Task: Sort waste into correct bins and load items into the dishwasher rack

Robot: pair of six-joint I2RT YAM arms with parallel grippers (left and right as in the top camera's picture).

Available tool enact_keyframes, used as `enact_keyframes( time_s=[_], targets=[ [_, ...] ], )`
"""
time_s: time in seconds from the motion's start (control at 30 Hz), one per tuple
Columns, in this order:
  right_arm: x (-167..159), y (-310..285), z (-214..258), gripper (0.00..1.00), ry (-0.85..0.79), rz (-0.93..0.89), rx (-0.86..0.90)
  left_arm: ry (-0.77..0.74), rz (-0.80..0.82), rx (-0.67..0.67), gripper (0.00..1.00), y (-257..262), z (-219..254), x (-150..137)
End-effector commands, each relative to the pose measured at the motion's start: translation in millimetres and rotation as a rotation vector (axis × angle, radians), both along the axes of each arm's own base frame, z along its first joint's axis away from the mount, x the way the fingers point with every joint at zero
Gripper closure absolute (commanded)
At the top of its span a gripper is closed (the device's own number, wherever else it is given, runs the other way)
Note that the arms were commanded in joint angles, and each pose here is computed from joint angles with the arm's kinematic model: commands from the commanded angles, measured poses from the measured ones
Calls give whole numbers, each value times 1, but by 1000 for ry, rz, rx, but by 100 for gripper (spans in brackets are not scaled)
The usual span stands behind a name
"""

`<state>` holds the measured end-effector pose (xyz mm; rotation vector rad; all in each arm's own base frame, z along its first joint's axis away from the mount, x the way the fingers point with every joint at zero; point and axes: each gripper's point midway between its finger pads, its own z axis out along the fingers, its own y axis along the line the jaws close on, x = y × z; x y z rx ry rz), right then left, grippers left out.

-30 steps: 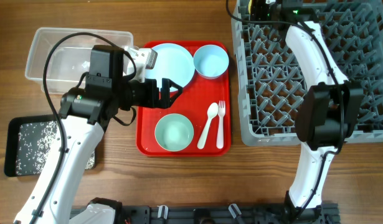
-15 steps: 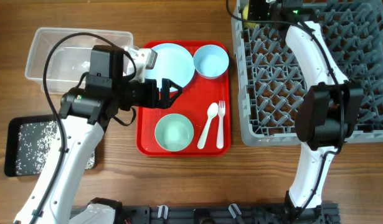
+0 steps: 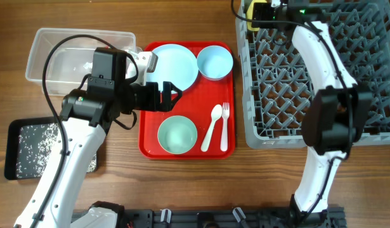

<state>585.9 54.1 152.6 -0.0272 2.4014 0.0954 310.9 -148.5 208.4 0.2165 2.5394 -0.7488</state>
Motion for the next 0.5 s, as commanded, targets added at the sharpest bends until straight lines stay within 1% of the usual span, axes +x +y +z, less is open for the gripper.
enact_keyframes(
  time_s=[0.0, 0.17, 0.27, 0.37, 0.43, 0.47],
  targets=[
    [-31, 9, 118, 11, -166, 32, 58, -37, 7, 46, 0, 6, 5, 2],
    [-78, 31, 166, 11, -169, 152, 161, -22, 8, 54, 0, 7, 2, -1],
    [-104, 43, 174, 15, -126, 216, 207, 13, 8, 61, 0, 9, -3, -7],
    [-128, 55, 175, 15, -76, 265, 216, 32, 10, 67, 0, 10, -5, -11],
    [-142, 67, 175, 15, -46, 291, 216, 17, 27, 72, 0, 14, -1, -11],
    [-155, 82, 172, 16, -17, 339, 205, -7, 48, 64, 0, 20, 7, -11]
  ],
)
